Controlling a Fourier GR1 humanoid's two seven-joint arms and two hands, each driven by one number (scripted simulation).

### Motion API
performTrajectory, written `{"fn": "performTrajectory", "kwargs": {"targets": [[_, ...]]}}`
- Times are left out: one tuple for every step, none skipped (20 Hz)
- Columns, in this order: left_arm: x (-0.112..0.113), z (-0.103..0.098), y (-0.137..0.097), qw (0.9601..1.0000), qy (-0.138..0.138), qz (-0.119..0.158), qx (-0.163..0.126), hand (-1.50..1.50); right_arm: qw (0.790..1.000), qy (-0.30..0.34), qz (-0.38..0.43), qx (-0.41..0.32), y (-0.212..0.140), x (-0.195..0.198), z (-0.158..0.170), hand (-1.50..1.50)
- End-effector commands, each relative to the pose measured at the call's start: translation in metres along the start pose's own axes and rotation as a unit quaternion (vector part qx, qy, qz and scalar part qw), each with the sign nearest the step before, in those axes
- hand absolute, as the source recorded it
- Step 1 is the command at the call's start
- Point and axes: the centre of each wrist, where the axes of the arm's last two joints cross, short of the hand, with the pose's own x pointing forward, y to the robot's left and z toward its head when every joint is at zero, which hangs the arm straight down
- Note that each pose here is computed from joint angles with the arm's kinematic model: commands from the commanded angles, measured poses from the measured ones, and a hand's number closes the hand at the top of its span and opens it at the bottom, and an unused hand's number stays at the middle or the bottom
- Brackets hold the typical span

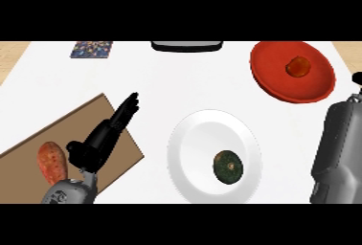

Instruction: Pick the tomato from the plate and place it in the bowl

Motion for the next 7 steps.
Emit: {"fn": "performTrajectory", "kwargs": {"targets": [[-0.003,0.001,-0.009,0.9999,0.012,0.003,-0.004,0.00,0.993,0.098,-0.053,-0.028,-0.015,-0.015,-0.008,-1.50],[-0.005,0.006,-0.001,1.0000,0.005,0.008,0.002,0.00,0.993,0.102,-0.052,-0.035,-0.018,-0.023,-0.013,-1.50],[0.001,-0.002,0.001,0.9999,0.003,0.000,-0.012,0.00,0.993,0.104,-0.058,-0.022,-0.020,-0.019,-0.007,-1.50],[-0.005,0.004,-0.002,1.0000,0.003,0.005,-0.005,0.00,0.993,0.098,-0.059,-0.019,-0.021,-0.037,-0.010,-1.50],[0.000,0.000,0.000,1.0000,0.003,0.003,-0.002,0.00,0.993,0.095,-0.069,-0.004,-0.025,-0.032,-0.006,-1.50],[0.001,-0.004,0.001,1.0000,0.003,0.005,-0.006,0.00,0.993,0.093,-0.071,-0.010,-0.025,-0.044,-0.008,-1.50],[-0.001,0.001,0.004,1.0000,0.000,0.002,-0.001,0.00,0.993,0.091,-0.076,-0.007,-0.032,-0.042,-0.006,-1.50]]}}
